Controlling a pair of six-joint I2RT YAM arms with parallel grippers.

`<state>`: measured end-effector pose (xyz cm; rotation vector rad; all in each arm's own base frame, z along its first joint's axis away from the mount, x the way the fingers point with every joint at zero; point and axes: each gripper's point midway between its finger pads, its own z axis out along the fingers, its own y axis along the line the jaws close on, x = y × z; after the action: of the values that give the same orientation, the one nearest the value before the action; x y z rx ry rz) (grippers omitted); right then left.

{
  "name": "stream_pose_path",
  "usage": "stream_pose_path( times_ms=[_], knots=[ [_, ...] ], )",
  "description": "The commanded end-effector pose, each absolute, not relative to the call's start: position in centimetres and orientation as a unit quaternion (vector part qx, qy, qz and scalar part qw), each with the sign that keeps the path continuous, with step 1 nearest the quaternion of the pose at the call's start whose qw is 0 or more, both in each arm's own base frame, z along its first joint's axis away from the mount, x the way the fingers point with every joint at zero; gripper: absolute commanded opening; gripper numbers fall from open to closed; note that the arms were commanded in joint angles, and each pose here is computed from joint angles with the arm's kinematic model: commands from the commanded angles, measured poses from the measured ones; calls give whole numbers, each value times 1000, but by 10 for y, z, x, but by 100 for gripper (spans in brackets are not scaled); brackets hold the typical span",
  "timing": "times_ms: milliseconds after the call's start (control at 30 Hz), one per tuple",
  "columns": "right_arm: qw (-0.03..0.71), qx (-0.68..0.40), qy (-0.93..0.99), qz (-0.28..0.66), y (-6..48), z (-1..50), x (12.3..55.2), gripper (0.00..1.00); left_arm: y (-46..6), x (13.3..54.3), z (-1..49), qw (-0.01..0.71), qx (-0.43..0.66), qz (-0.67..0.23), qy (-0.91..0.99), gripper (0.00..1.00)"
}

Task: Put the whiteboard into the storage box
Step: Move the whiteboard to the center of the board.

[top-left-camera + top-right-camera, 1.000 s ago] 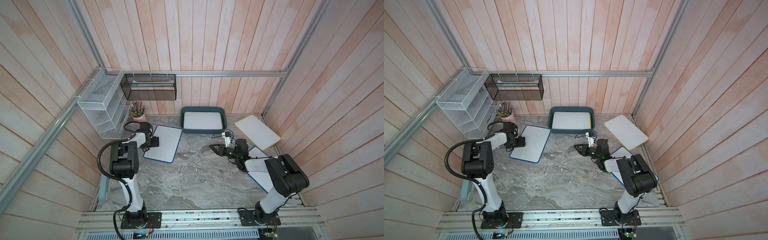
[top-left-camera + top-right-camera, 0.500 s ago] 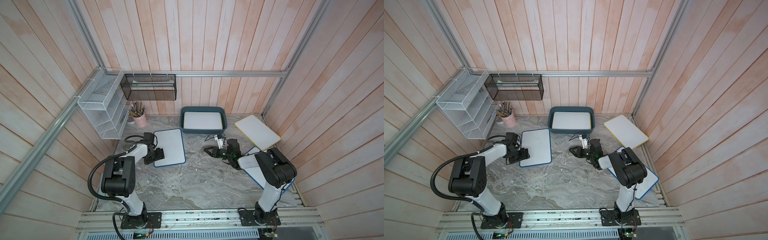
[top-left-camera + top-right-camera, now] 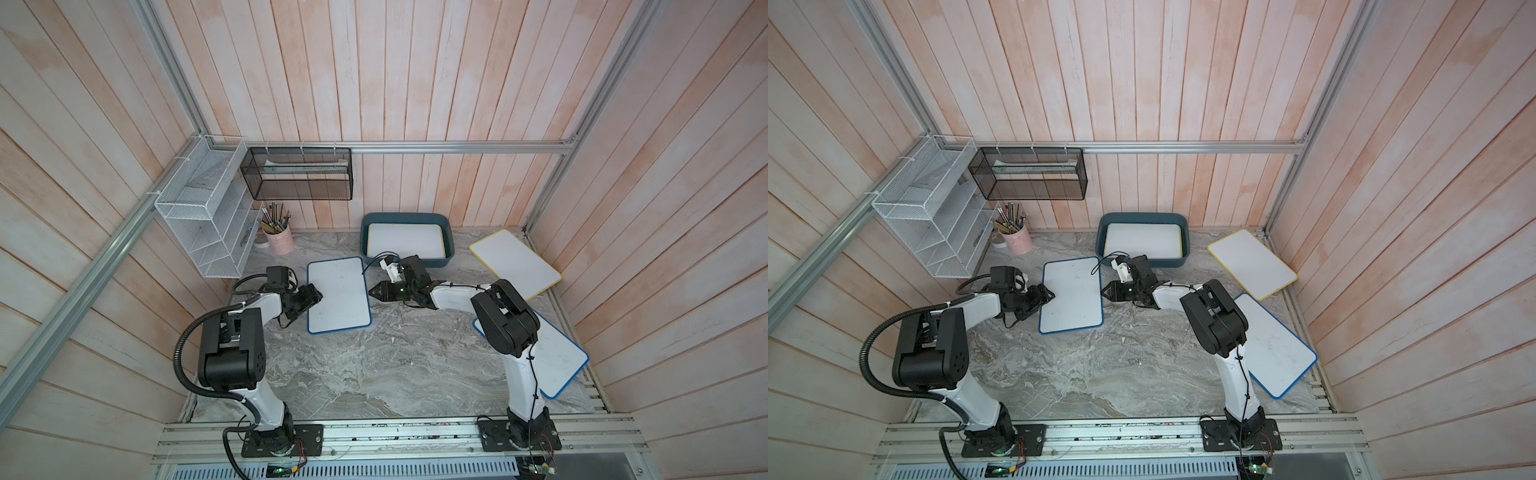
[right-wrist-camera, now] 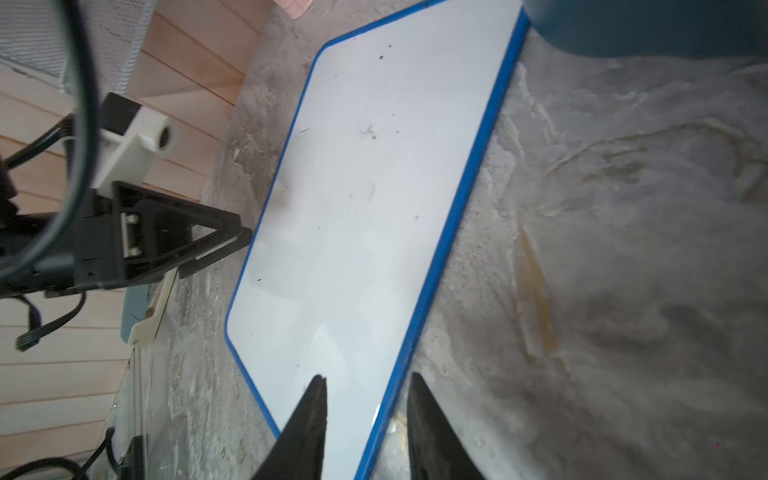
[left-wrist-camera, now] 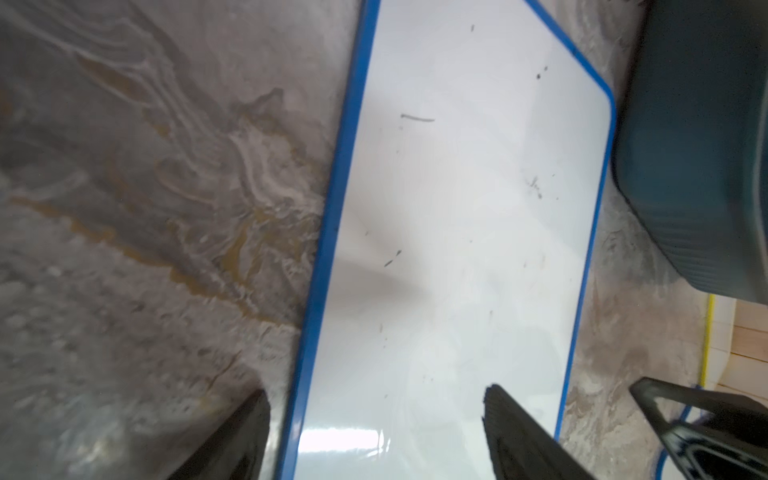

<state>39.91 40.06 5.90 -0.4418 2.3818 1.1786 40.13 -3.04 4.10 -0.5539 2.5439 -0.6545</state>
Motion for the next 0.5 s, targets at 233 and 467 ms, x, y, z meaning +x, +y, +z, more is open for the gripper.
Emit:
stream_pose_path(
  times_ms=[233, 467],
  knots=[
    [142, -146, 893, 402, 414, 15, 398, 34, -46, 375, 9, 172, -196, -266, 928, 83],
    [118, -169, 879, 430, 433, 27, 378, 34, -71, 350, 9, 147, -169, -273, 936, 82]
  ],
)
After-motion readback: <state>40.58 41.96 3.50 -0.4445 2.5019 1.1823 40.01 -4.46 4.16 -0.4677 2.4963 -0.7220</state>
